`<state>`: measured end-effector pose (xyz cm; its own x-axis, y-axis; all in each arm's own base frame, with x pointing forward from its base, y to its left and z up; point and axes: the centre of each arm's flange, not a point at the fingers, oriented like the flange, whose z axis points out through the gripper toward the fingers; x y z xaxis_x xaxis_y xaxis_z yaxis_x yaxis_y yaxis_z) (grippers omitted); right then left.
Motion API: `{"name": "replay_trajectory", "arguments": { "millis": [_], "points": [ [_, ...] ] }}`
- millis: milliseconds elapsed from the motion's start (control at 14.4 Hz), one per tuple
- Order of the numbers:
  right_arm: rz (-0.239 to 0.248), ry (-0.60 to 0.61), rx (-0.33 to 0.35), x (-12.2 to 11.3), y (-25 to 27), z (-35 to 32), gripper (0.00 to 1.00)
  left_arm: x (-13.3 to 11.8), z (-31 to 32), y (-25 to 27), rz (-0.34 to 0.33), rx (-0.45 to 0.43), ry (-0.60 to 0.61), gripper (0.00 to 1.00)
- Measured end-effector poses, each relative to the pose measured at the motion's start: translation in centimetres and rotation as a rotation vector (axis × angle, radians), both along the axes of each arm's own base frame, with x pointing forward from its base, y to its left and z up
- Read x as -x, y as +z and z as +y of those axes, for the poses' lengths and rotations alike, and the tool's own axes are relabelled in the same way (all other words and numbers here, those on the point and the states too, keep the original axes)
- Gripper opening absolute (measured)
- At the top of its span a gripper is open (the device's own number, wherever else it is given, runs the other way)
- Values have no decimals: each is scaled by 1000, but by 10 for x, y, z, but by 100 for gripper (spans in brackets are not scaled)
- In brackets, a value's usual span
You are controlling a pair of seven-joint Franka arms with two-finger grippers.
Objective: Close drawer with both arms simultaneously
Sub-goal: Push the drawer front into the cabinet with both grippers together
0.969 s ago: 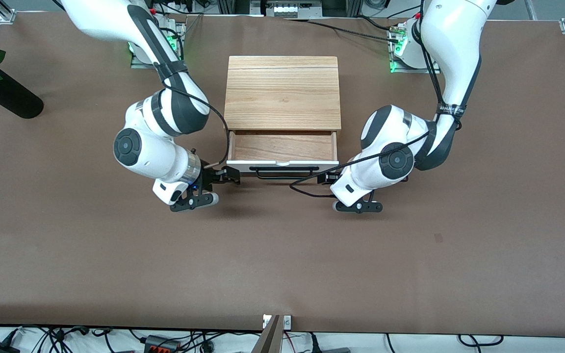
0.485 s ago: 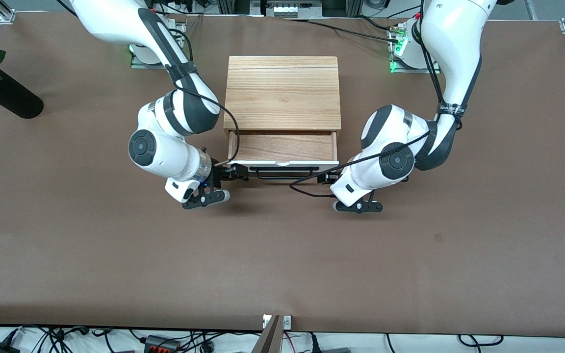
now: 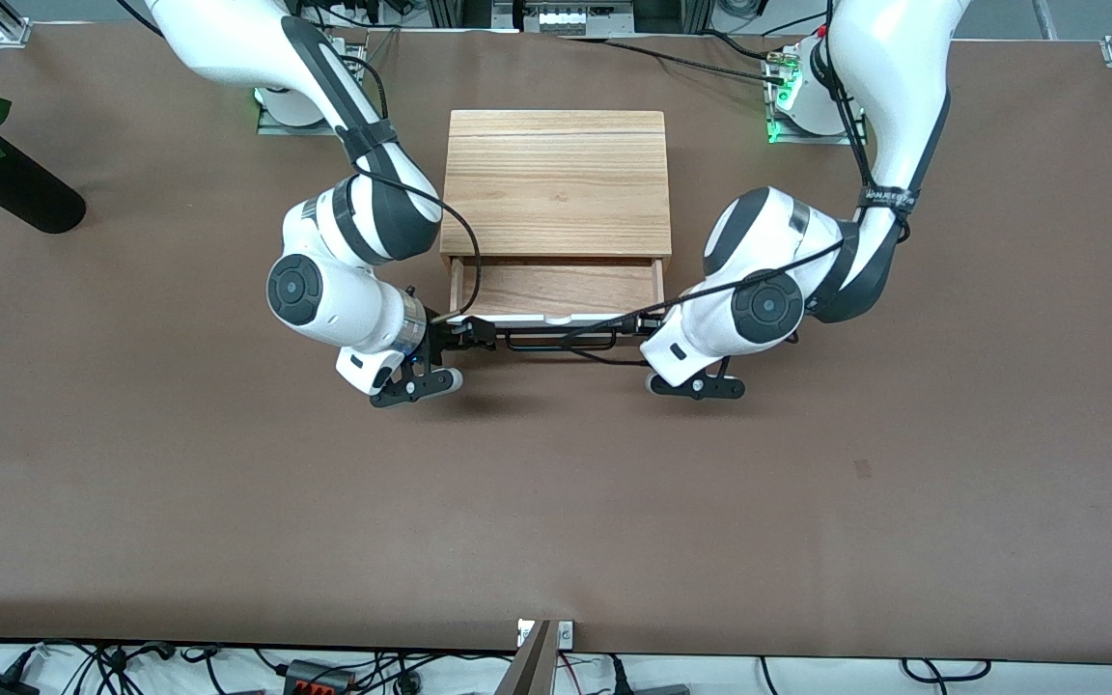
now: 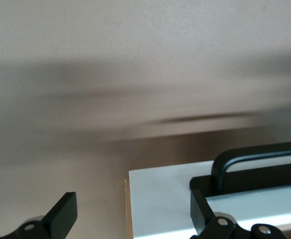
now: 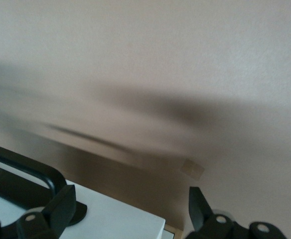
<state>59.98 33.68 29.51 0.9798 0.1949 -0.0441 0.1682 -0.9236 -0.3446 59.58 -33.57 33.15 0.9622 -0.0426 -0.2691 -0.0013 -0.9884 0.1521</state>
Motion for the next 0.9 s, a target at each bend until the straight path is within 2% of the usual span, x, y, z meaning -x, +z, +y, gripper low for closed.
{"name": "replay_trajectory", "arguments": {
  "millis": [208,415,554,900],
  "points": [
    [17,10,7,6,-6,3,100,6,-4,5,3,-3,-9,100],
    [84,33,21,14,-11,3,100,13,-10,1,12,-9,-19,100],
    [111,46,24,18,-13,3,100,20,-16,-8,20,-16,-25,100],
    [143,60,30,22,-15,3,100,34,-20,-20,15,-23,-24,100]
  ]
}}
